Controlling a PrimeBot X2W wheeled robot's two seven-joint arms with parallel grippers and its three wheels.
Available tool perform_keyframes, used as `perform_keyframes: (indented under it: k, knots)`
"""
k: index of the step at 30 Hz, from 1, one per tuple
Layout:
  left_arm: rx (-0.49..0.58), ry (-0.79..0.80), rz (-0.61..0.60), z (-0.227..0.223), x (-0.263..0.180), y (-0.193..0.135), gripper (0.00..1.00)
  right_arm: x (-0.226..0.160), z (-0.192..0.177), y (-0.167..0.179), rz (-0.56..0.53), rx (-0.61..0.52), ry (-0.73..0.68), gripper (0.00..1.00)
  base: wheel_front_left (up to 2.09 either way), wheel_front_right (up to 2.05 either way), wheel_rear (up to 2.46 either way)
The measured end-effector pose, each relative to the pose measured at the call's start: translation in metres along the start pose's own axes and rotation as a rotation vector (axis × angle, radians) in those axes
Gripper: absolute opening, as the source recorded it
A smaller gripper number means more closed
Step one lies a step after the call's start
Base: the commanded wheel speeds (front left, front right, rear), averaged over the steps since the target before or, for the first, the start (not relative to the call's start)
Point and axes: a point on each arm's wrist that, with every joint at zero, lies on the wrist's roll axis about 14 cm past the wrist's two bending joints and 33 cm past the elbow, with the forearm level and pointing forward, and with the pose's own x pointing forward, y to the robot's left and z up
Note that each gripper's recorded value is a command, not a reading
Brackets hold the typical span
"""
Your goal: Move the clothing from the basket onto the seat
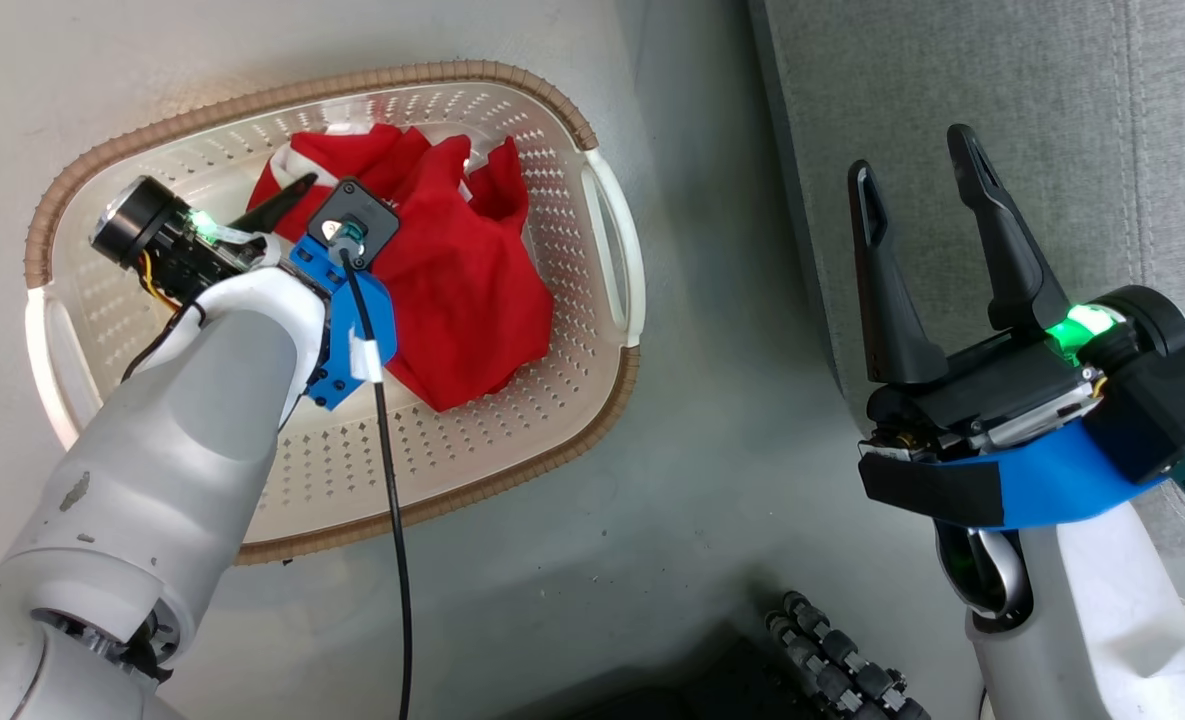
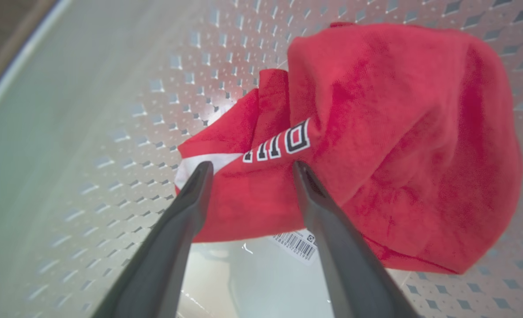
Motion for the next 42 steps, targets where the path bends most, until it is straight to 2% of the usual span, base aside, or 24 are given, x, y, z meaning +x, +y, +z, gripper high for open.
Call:
perform_keyframes:
  k: [12, 25, 42]
  knots:
    - [0.067, 0.152, -0.070, -0.020, -0.001, -0.015, 1.00, -0.011, -0.001, -0.003, -0.018, 0.000, 0.014, 1.00, 0.00, 0.00, 0.00]
    - [0.118, 0.104, -0.140, -0.007, 0.002, -0.040, 1.00, -0.014, 0.000, -0.006, -0.027, 0.004, 0.014, 1.00, 0.00, 0.00, 0.00]
    - [0.234, 0.036, -0.083, 0.014, 0.005, -0.021, 1.00, -0.017, 0.002, -0.004, -0.025, 0.011, 0.012, 1.00, 0.01, 0.01, 0.01]
